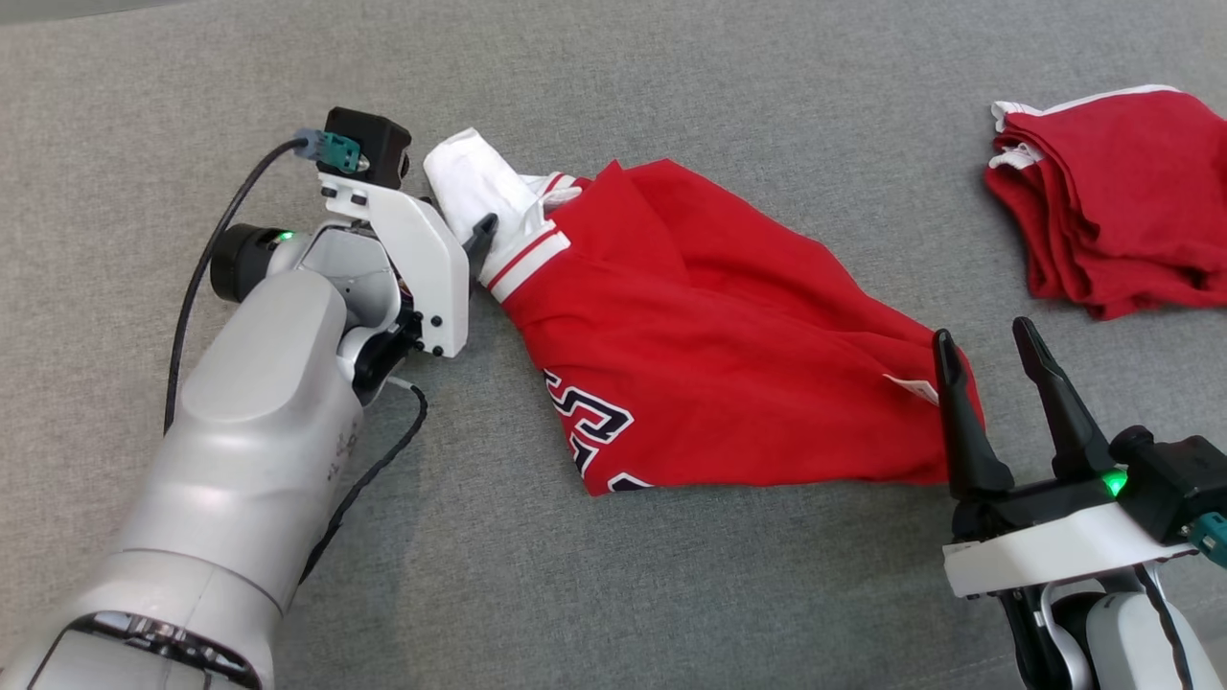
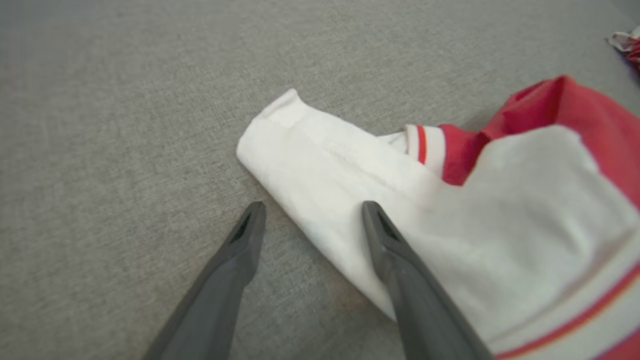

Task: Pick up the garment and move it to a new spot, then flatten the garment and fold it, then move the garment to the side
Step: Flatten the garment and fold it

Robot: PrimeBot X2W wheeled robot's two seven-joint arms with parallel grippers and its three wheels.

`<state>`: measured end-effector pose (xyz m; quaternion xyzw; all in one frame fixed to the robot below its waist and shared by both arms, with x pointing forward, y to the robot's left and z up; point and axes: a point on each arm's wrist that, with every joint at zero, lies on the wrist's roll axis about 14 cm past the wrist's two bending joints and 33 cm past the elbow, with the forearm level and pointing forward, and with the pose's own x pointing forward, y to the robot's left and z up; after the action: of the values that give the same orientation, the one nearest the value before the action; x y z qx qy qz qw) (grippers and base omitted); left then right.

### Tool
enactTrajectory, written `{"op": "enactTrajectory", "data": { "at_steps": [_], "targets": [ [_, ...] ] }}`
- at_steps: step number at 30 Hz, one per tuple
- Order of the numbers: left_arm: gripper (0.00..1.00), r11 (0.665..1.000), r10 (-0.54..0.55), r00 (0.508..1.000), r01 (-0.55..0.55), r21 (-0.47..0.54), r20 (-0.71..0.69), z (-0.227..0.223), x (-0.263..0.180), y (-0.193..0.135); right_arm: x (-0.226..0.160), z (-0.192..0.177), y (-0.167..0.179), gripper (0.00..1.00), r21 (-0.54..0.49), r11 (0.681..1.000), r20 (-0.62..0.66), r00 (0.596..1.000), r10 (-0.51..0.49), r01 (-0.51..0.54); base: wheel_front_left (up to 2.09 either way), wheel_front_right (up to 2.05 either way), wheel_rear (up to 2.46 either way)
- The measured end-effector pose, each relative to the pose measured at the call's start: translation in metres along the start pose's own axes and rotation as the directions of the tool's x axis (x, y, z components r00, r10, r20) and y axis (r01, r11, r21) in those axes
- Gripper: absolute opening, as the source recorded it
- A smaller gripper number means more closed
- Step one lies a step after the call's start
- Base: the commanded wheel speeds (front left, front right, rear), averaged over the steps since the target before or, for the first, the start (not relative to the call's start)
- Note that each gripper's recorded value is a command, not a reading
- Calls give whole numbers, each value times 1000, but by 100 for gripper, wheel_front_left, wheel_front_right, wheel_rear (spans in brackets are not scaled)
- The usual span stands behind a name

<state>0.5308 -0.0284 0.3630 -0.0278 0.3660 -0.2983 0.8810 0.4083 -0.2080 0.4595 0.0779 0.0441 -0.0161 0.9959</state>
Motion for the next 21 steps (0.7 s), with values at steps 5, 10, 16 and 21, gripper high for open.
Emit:
{"op": "enactTrajectory", "data": {
  "at_steps": [5,10,16,21],
  "targets": [
    [0,1000,9,999,-9,1,32,3,3,2,0,-2,-2,100,7,1000,0,1000,-7,7,0,0,0],
    [0,1000,12,984,-11,-11,176,21,-5,1,0,1,-2,100,10,1000,13,1000,-7,6,0,0,0],
    [0,998,46,933,-24,-66,356,20,-32,9,-1,7,-2,100,10,1000,25,1000,-6,6,0,0,0],
    [0,986,134,893,-78,-147,429,-8,-67,30,-1,14,6,100,7,1000,36,999,18,-19,0,0,0]
  ]
}}
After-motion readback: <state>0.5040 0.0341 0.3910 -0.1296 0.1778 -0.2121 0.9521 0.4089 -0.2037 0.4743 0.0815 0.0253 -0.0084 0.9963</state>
